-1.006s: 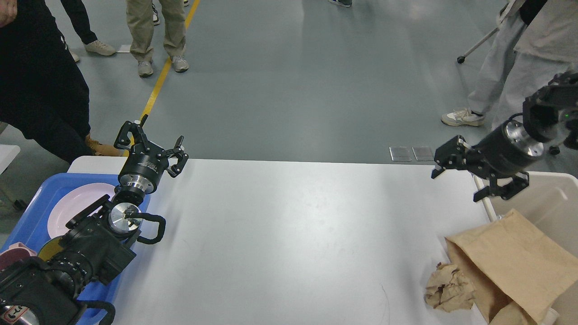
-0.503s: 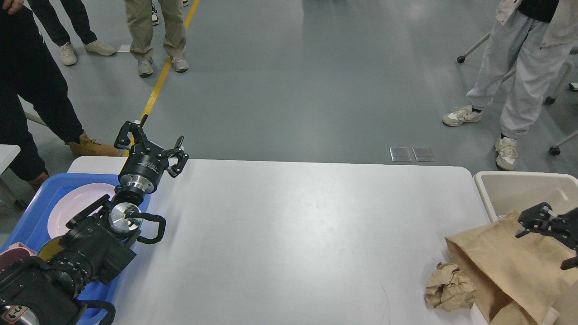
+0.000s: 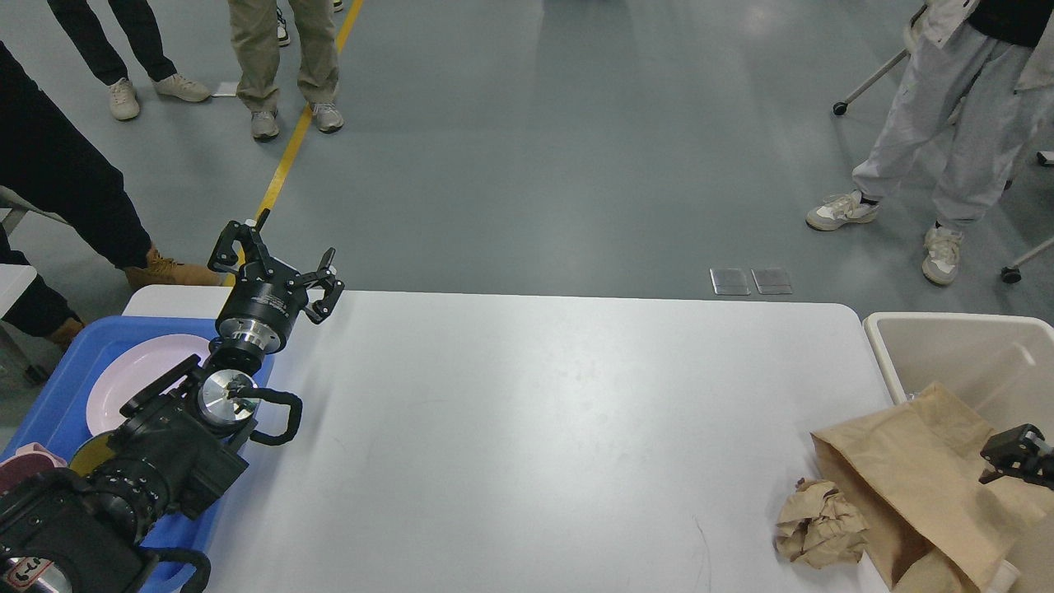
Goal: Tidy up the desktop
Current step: 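Lower the right gripper onto the brown paper bag by the bin and grasp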
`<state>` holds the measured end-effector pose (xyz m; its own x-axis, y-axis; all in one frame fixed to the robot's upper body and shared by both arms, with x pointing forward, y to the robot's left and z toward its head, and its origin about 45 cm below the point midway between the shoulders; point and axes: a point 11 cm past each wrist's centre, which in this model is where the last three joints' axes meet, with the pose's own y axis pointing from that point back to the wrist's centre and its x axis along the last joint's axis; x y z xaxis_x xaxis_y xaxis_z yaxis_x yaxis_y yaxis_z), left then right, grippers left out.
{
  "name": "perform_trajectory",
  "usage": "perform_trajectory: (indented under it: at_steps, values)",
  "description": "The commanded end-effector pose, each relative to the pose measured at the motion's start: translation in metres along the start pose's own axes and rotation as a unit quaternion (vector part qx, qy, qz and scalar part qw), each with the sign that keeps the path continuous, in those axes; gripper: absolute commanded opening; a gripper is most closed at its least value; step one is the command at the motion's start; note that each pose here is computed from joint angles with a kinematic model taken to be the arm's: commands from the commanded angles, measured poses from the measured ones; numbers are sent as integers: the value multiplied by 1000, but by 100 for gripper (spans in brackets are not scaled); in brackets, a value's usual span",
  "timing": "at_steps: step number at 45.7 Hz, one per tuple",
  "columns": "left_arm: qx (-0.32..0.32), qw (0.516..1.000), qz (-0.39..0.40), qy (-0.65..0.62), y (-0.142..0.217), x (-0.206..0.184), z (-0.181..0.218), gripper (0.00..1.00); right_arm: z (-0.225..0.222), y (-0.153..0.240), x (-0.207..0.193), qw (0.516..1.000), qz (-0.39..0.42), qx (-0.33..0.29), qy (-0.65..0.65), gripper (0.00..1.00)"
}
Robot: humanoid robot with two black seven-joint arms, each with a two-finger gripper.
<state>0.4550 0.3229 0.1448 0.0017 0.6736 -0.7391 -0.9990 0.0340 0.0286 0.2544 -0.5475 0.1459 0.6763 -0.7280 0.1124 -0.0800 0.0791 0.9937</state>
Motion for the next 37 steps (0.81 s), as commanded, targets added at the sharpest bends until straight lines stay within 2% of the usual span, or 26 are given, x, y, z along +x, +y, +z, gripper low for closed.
perform_trajectory:
  at_steps: [1,11,14,18,20,24,25,26,37]
  values:
    - [0,1000,0,0,0,0,0,97,-2,-19,-10,1000,13,14,-8,100]
    - [0,1000,0,0,0,0,0,97,3,-36,-15,999,53,11,-6,97]
    - [0,1000,0,0,0,0,0,97,6,-41,-15,997,78,10,-6,88]
    - [0,1000,0,0,0,0,0,97,11,-49,-19,995,101,6,-4,81]
    - [1,1000,0,0,0,1,0,97,13,-51,-21,995,103,4,-5,66]
    - [1,1000,1,0,0,1,0,97,14,-52,-26,995,95,3,-6,17]
    - [0,1000,0,0,0,0,0,97,16,-53,-28,996,92,1,-7,6]
    - [0,1000,0,0,0,0,0,97,17,-54,-29,996,90,0,-8,0]
    - [0,1000,0,0,0,0,0,97,16,-51,-24,995,100,3,-10,0]
